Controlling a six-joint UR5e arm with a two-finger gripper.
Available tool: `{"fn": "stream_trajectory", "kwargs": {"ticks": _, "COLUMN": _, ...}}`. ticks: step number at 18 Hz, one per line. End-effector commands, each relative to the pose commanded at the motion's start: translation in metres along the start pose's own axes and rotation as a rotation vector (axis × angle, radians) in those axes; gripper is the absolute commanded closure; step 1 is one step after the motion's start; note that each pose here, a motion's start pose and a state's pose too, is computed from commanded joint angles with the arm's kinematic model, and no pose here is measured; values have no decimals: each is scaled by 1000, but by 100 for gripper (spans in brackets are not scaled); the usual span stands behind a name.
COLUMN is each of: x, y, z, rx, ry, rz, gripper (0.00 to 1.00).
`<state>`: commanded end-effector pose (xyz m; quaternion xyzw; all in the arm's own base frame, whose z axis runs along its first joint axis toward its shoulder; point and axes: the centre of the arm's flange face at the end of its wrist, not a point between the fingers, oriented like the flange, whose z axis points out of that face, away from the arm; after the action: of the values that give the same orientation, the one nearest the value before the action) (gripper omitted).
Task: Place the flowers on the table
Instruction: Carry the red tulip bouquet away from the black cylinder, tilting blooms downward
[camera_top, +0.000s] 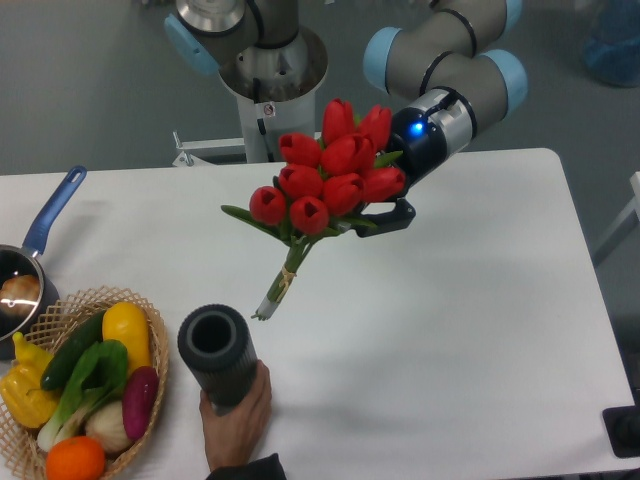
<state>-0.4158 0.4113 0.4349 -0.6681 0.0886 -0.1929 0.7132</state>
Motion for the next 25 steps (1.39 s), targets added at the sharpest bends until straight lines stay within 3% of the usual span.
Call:
{"fn": "stream_trajectory", "kwargs": {"ticks": 11, "x": -11, "y": -18, "z": -39, "rx": -18, "ry": -81, "rz": 32, "gripper": 64}}
{"fn": "stream_trajectory", "kwargs": {"ticks": 21, "x": -15, "y": -26, "z": -46, "rx": -259, "ry": -204, "rz": 76, "gripper": 64}}
{"fn": "stream_trajectory", "kwargs": {"ticks": 25, "x": -13, "y": -32, "z": -48, "rx": -422, "ry": -285, "rz": 108, "gripper": 64}}
